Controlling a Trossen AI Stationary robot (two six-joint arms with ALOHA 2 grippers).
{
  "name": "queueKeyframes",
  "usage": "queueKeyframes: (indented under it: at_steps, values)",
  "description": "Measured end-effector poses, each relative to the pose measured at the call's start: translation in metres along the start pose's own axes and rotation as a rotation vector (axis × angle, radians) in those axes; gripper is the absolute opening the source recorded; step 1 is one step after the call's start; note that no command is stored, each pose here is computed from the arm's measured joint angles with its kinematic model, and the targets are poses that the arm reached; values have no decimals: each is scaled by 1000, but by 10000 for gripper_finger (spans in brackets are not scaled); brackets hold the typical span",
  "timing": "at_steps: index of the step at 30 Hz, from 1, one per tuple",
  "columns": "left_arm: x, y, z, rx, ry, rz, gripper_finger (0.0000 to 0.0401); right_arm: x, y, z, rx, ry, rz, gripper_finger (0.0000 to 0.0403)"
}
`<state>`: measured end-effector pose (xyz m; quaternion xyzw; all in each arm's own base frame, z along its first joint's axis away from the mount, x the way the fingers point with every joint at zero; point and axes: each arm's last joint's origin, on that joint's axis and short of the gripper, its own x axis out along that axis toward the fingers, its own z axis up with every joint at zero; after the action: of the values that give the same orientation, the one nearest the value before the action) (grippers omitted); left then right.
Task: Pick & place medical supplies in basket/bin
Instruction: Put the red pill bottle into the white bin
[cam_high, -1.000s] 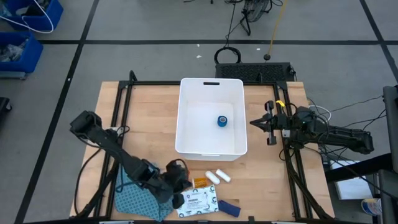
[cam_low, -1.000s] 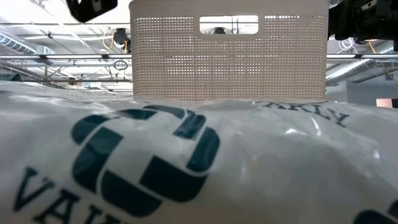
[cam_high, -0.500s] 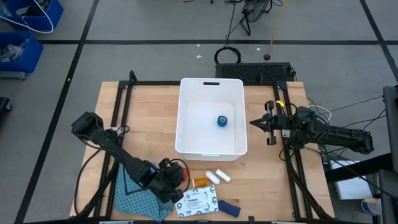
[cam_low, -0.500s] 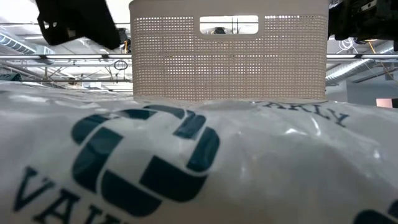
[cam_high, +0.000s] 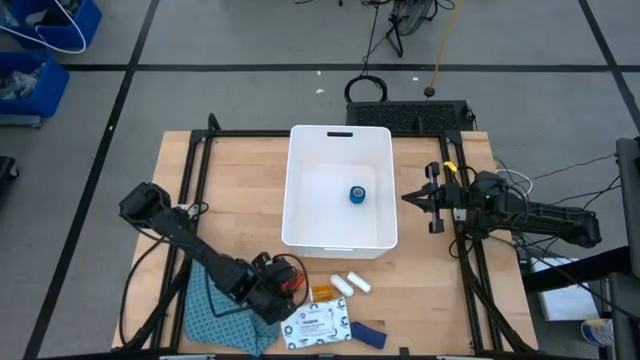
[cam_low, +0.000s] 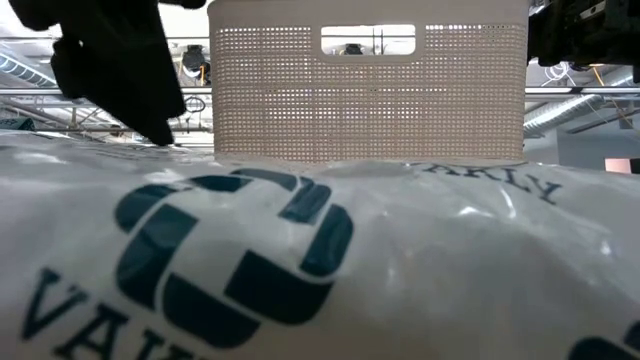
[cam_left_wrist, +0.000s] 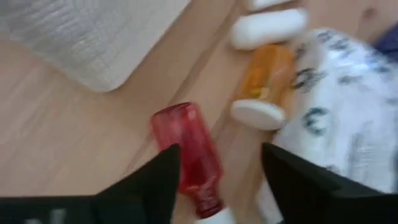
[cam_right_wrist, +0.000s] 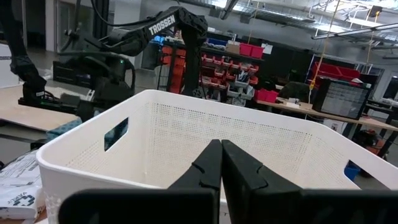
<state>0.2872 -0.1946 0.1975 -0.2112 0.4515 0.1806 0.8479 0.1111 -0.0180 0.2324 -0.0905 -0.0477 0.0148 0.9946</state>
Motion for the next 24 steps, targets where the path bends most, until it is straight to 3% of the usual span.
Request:
queueKeyframes:
  at_steps: [5,9,24]
  values:
    - [1,3,2,4,18,14,328,0,0,0,0,0,0,0]
    - [2,3,2,18,19,17,362,0,0,0,0,0,0,0]
    - [16,3,-4,81,31,55,333,0,0,0,0,0,0,0]
